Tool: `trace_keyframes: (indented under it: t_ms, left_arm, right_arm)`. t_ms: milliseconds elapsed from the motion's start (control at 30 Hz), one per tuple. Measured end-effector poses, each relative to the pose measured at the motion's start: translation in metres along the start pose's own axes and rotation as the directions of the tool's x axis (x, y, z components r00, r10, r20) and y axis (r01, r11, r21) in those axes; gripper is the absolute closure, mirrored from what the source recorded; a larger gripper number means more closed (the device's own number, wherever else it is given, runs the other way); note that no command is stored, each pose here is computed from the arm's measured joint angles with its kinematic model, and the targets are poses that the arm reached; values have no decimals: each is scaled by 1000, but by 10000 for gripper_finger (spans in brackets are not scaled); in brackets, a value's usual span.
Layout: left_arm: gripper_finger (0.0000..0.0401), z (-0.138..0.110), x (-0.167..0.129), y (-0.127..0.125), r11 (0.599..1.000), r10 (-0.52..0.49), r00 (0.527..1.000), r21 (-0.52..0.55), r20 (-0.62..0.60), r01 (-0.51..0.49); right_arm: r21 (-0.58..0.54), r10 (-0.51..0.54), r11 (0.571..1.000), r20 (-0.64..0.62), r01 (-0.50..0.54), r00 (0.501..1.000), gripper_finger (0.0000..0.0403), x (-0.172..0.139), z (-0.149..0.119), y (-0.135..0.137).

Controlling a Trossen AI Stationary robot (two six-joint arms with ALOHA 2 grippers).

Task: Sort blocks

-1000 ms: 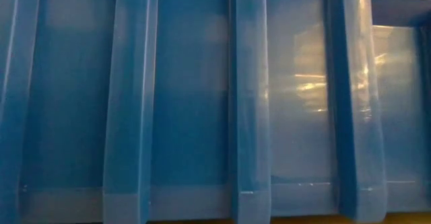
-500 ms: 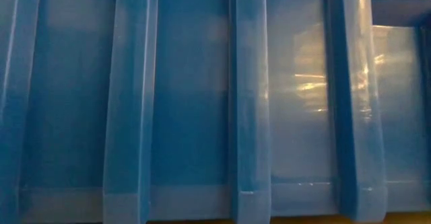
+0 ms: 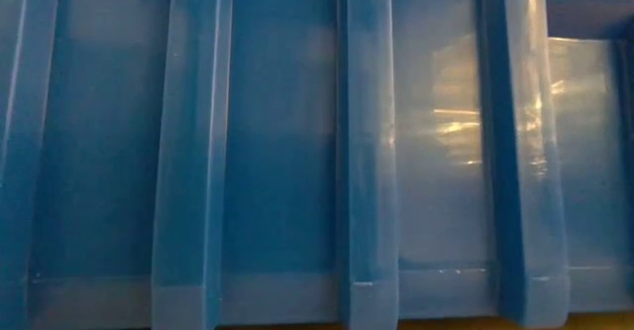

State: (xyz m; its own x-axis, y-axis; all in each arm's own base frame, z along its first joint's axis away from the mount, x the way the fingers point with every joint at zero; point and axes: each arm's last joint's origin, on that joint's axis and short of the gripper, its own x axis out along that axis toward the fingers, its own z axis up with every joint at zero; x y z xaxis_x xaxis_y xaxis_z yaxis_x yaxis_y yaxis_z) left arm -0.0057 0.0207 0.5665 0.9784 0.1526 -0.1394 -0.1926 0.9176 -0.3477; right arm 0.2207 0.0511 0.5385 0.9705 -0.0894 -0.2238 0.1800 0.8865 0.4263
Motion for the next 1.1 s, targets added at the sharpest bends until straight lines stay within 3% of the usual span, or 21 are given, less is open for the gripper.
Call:
trace_keyframes:
  t_ms: [233,400,633,833,1100]
  left_arm:
    - [333,-20,16,-4,993,38,985,-106,-166,-56]
    - [287,-29,26,-9,988,9,970,-144,-244,-45]
    - [255,-61,55,-16,989,80,919,-85,-385,-121]
    - [247,-110,82,-15,974,154,820,-54,-551,-218]
    - [246,-172,105,-7,940,229,631,1,-741,-341]
  right_arm:
    - [-17,15,1000,10,-15,1000,401,-9,3,-2]
    - [-14,12,1000,19,-12,1000,402,-17,5,-4]
    - [-25,-48,999,-58,47,997,402,-21,-2,-11]
    - [-29,-78,997,-100,76,992,402,-24,-6,-15]
    - [-11,-132,991,-111,132,985,403,-39,-7,-23]
